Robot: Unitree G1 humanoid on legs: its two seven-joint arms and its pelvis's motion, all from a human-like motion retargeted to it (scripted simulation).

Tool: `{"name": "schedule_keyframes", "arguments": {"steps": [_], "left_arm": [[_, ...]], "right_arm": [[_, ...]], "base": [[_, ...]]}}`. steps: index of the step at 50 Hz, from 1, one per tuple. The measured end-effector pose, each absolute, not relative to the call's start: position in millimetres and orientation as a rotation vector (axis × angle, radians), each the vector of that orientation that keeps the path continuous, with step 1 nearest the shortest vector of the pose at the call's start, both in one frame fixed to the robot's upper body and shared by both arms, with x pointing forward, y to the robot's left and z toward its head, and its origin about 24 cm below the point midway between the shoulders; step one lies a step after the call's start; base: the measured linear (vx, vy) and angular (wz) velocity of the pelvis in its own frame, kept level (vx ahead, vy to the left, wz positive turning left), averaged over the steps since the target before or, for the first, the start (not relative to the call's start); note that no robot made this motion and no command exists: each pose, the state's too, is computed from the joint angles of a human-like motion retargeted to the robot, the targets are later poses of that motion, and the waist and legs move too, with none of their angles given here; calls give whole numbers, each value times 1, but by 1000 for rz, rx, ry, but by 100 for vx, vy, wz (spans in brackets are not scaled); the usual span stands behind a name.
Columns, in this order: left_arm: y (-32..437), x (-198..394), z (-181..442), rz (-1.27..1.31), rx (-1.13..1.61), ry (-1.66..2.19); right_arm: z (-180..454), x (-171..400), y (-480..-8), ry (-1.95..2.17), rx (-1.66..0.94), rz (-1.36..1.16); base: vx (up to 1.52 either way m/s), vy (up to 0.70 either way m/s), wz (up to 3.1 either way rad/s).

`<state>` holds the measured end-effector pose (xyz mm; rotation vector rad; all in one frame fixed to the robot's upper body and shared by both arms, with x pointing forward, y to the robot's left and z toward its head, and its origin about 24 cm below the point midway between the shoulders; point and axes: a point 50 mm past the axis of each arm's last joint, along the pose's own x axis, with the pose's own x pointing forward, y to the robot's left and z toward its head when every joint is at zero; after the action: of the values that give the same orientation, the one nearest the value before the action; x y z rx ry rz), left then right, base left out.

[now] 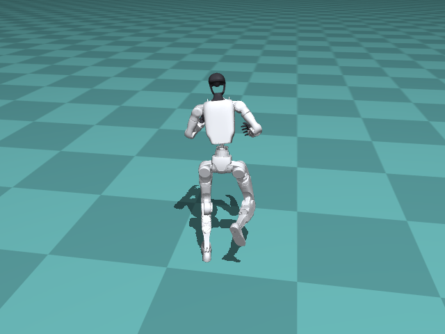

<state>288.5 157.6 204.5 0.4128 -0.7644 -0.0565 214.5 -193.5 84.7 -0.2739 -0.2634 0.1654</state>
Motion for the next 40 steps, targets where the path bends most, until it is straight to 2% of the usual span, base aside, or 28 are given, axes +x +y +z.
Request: {"name": "schedule_keyframes", "arguments": {"steps": [3,6,10,13,15,18,20,23,26,31,36,38,40], "left_arm": [[108,260,311,-136,114,-1222],[112,209,376,-391,-125,-1473],[131,182,393,-451,-104,-1585],[160,204,365,-349,-133,-1424],[184,233,321,-224,-126,-1186],[227,267,200,114,-60,-643],[250,246,113,289,-86,-302],[267,170,51,394,-224,-17],[275,113,46,337,-183,167],[281,68,50,238,-106,334],[288,81,52,239,43,255],[287,120,58,305,115,91],[277,184,88,300,320,-198]], "right_arm": [[76,164,-251,-13,-427,206],[86,137,-297,208,-766,302],[93,113,-344,456,-992,274],[91,109,-352,380,-953,65],[83,121,-344,254,-886,-62],[73,174,-312,46,-683,-168],[93,230,-265,-169,-504,-126],[175,279,-165,-593,-262,101],[254,266,-108,-952,-143,232],[317,212,-72,-1380,-143,347],[298,180,-81,-1385,-25,544],[267,196,-93,-1199,-59,494],[216,212,-118,-950,-62,370]], "base": [[157,-27,169],[164,-53,110],[174,-71,81],[166,-71,-23],[151,-59,-108],[150,-50,-152],[154,-36,-157],[157,-13,-163],[164,15,-163],[173,38,-47],[175,42,60],[156,31,160],[146,21,182]]}}
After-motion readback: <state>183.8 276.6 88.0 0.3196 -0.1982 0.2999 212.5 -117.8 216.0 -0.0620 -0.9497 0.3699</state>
